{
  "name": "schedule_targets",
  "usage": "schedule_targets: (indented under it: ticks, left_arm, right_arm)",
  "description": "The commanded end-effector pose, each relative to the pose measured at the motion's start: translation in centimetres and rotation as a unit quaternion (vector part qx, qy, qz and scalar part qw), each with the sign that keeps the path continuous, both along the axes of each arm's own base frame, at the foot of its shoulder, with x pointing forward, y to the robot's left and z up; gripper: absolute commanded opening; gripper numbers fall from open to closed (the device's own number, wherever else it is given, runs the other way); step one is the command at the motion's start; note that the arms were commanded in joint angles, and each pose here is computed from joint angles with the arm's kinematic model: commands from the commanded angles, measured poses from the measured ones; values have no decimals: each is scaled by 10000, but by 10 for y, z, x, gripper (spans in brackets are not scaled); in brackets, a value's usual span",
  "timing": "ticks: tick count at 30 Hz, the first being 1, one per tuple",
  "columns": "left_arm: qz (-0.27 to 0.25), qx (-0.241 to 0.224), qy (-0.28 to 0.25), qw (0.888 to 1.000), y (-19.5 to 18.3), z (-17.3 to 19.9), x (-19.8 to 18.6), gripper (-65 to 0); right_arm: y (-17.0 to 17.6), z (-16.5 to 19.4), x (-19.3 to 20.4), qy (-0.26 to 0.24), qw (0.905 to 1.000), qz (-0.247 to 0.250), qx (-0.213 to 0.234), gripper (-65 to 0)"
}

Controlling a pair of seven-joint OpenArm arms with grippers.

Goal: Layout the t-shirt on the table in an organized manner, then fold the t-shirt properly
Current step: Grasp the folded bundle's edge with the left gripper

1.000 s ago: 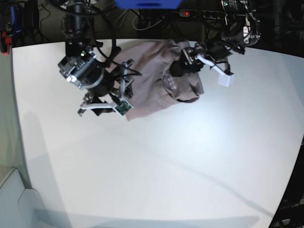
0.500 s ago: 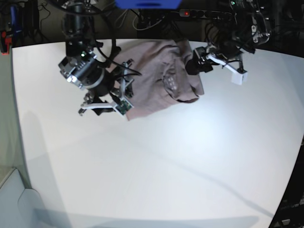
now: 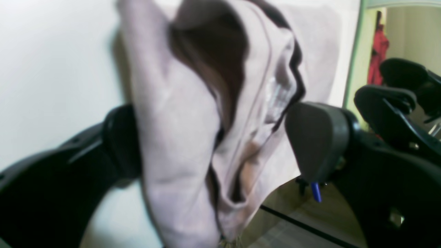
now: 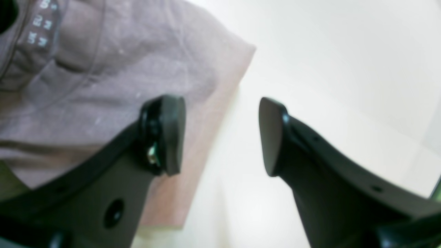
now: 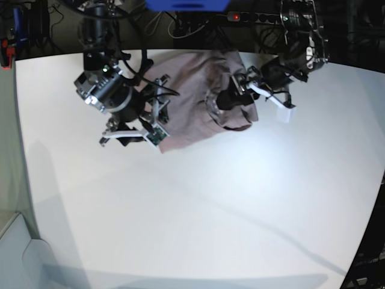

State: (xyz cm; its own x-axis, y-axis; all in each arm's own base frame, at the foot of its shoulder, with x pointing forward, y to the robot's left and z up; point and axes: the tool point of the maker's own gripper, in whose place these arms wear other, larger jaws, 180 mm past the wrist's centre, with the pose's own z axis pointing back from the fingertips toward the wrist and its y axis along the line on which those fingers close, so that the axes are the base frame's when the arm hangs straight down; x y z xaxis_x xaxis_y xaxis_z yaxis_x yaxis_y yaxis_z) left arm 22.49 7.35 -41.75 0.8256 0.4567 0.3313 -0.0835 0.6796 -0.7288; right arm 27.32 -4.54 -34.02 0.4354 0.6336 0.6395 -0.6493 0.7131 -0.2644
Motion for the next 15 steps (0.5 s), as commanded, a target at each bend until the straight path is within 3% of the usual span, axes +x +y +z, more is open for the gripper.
schedule_targets:
  ticks: [1,10,12,15]
  left_arm:
    - [-187,275,508,9982,-3,-22,-17,-15]
    - [-586,404,682,9951,-31,-52,-25,-32]
    - [-711,445,634,9945,-35,-52,-25,-104]
    - [-802,449,574,9941,-40,-52,-25,-330]
  right_arm:
    - [3,10,6,-184,9998,13,119,-300]
    - [1,8,4,-154,9999,19,67,-302]
    - [0,7,3,-146,9999,22,52,-302]
    - [-1,8,3,-161,9999,15,44,-302]
